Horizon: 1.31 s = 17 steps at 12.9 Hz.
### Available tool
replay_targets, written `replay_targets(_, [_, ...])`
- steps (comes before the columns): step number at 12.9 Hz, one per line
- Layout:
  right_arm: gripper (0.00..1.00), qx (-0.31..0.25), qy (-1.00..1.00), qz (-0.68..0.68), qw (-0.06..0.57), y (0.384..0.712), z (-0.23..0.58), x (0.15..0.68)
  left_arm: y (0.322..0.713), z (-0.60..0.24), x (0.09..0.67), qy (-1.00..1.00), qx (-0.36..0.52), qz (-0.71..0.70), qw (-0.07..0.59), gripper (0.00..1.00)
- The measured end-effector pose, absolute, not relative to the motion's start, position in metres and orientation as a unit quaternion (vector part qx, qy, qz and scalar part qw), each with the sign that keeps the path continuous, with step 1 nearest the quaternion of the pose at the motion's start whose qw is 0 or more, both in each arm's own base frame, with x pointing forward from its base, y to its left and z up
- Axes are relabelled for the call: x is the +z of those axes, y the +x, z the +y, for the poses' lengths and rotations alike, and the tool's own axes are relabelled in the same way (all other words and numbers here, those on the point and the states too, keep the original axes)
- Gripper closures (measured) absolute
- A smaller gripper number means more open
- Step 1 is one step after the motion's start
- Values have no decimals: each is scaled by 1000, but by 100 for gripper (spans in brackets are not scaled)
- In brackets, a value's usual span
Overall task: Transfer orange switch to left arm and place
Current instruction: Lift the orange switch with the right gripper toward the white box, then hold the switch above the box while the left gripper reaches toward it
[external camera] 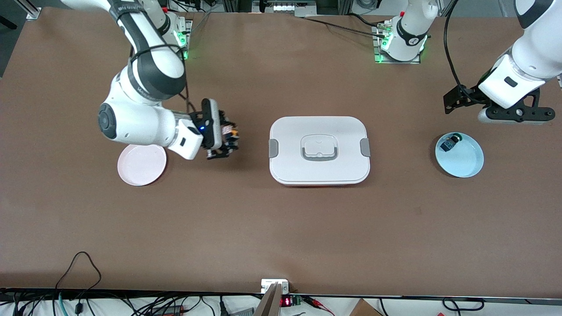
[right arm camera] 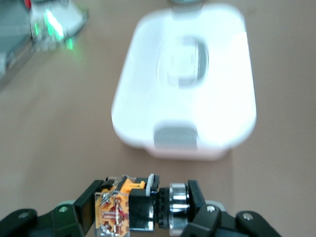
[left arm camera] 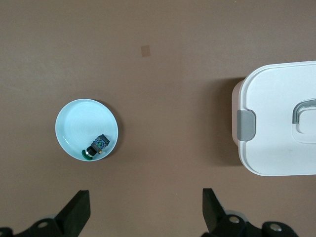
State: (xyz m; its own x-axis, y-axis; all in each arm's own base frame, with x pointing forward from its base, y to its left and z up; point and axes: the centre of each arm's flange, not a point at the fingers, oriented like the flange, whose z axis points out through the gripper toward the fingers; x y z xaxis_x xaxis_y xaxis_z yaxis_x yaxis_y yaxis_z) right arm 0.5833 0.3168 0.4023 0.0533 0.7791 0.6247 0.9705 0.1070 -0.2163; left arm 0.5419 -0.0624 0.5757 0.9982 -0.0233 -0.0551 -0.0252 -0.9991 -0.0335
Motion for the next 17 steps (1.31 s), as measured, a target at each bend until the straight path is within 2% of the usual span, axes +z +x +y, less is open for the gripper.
replay_targets(5, [27,-220,-689,-545,425,561,407,413,542,-63,576,-999,27,13,17,0])
replay_targets(8, [27,-261,-698,-486,457,544,469,411,542,-63,575,-999,28,13,17,0])
replay_targets(10, [27,-270,-708,-444,478,534,504,428,542,-65,570,-999,39,13,10,0])
replay_targets(13, [27,-274,-713,-399,508,539,515,467,534,-73,561,-993,95,-1,-69,0])
replay_targets(15, [27,-280,-709,-368,532,545,514,481,538,-66,551,-980,125,-27,-152,0])
replay_targets(17, [27,-280,-705,-350,549,545,516,485,545,-54,533,-947,175,-60,-264,0])
